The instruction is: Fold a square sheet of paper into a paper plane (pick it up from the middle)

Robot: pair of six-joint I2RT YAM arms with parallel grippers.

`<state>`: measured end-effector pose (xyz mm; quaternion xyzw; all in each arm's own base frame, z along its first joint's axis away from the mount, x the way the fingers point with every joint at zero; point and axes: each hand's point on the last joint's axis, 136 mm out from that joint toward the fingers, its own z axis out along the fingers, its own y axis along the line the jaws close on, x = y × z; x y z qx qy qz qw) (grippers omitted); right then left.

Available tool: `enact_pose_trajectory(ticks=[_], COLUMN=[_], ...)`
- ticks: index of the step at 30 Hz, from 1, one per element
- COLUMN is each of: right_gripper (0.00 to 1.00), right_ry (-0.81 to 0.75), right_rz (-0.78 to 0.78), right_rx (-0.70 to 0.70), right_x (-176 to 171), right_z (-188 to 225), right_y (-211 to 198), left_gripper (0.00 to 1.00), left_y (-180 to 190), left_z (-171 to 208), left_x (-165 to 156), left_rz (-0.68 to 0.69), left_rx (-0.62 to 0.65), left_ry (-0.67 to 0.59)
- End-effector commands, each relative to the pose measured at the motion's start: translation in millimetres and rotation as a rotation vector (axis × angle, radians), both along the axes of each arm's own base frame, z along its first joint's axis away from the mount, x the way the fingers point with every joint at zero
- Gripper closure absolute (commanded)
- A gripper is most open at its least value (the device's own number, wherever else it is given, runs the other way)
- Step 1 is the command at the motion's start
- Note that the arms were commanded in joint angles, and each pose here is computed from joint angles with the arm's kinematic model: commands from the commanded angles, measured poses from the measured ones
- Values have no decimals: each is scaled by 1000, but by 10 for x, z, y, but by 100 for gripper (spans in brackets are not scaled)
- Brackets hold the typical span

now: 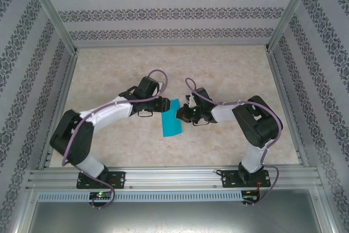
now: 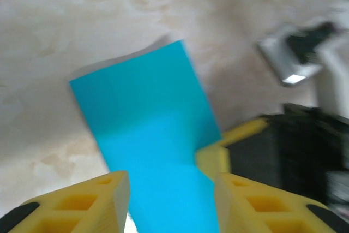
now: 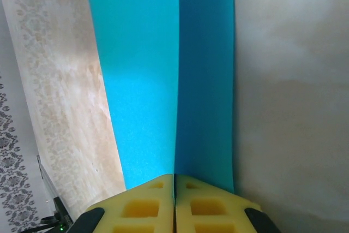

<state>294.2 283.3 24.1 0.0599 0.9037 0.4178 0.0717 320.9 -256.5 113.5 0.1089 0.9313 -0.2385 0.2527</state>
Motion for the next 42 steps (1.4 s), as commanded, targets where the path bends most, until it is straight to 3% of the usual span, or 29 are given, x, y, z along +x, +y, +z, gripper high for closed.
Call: enact_pose_trajectory(ticks=[1,6,11,16,22,26,34,38,42], right_gripper=[93,92,92,91,90,90,88,87,84], right_ry=[-14,-15,-8,-3,6,9,6,2,-4], right_rz=[-2,-1,-5,-8,-6,-9,-8,-8,-6], right_rx=[20,25,27,26,27,23,23,24,22], right_x=[31,26,25,23,12,8,7,9,8], right_z=[97,158,187,192,170,156,154,171,190], right_y=[4,1,-9,-11,-8,-16,-29,-35,-49], left_gripper=[52,48,45,44,44,53,91,100,100], left_y=[-106,-328,-533,-599,-631,-631,-601,-579,-563], left_z=[-40,-131,-323,-581,-718,-675,-548,-503,-472], left_x=[-303,-722,-932,-937,-928,-910,-903,-898,-897], left_rz=[-119,-268,-342,-366,-364,-344,-316,-307,-299], left_rx=[134,255,332,499,580,591,556,555,548], left_ry=[-123,-243,-298,-343,-380,-405,-432,-441,-442])
